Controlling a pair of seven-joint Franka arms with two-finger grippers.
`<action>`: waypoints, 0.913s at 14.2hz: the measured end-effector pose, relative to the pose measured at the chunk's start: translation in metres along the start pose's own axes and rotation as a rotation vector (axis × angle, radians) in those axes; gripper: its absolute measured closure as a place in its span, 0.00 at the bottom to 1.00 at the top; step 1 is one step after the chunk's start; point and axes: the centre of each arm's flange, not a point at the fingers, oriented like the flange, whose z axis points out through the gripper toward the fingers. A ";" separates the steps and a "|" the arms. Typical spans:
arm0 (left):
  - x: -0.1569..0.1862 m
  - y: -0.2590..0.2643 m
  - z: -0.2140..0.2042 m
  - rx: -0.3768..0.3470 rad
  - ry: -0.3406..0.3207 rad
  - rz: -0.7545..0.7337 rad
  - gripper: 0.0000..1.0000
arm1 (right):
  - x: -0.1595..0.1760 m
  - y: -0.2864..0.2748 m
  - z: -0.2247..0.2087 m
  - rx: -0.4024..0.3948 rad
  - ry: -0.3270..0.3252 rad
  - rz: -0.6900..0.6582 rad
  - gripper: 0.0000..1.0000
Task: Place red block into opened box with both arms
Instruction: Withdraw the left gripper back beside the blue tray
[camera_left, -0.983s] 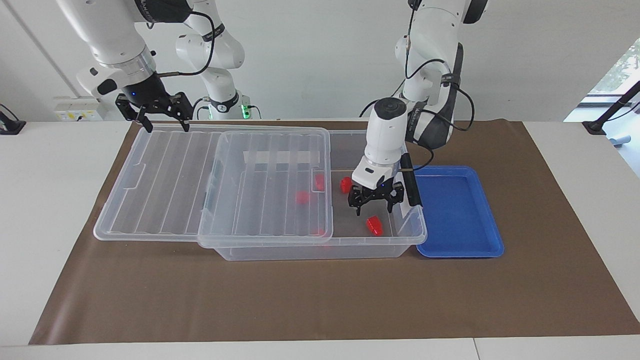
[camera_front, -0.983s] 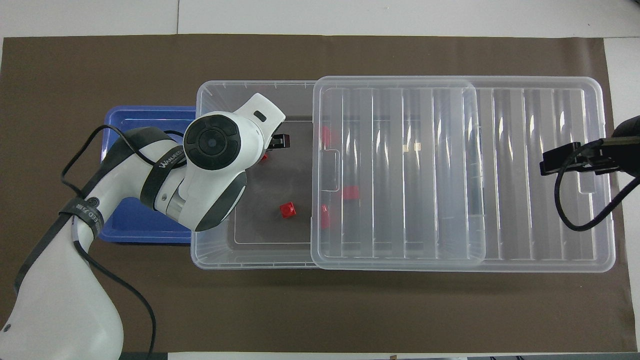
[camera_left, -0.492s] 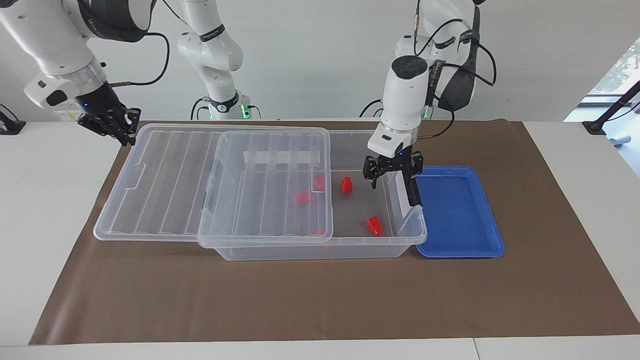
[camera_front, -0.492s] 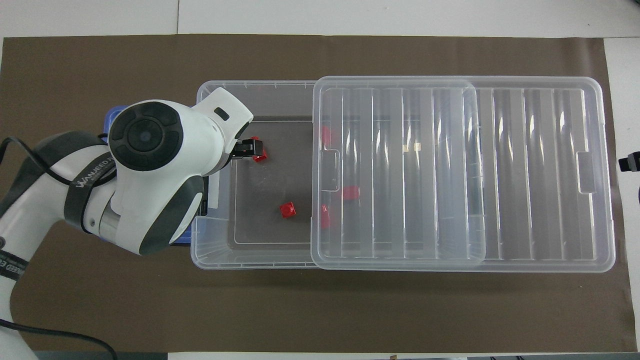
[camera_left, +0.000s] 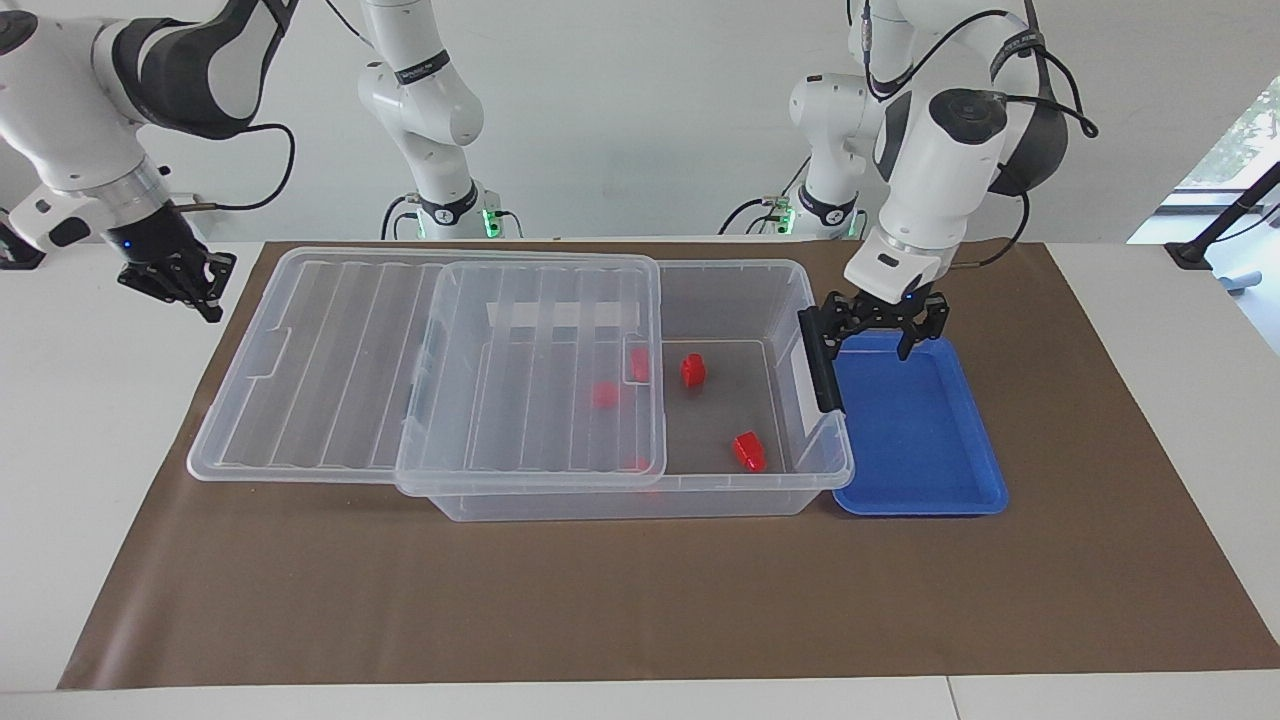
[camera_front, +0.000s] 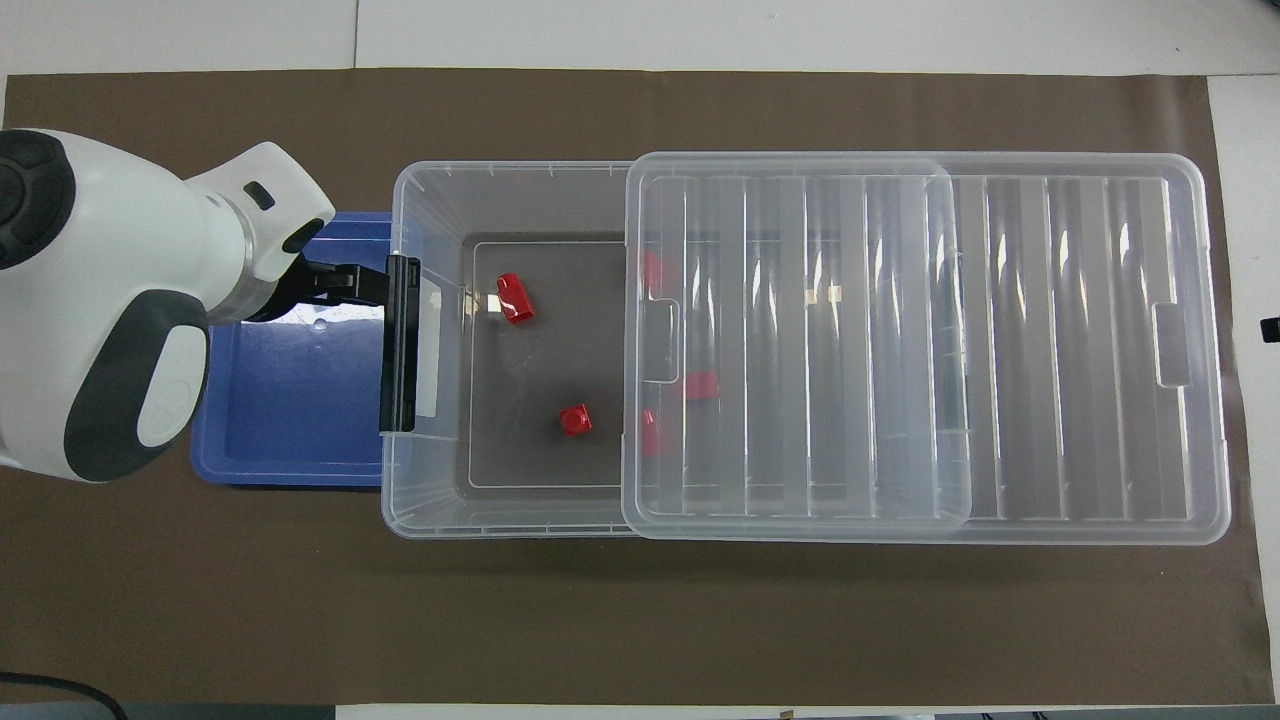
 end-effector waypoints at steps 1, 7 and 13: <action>0.001 -0.015 0.000 -0.004 -0.006 0.012 0.00 | 0.003 0.004 0.010 0.005 -0.003 0.003 0.99; -0.004 -0.072 -0.023 -0.002 -0.026 0.040 0.00 | 0.008 0.016 0.048 0.026 -0.025 0.015 0.99; -0.004 -0.100 -0.071 -0.034 -0.025 0.039 0.00 | 0.014 0.007 0.065 0.042 -0.049 -0.005 0.99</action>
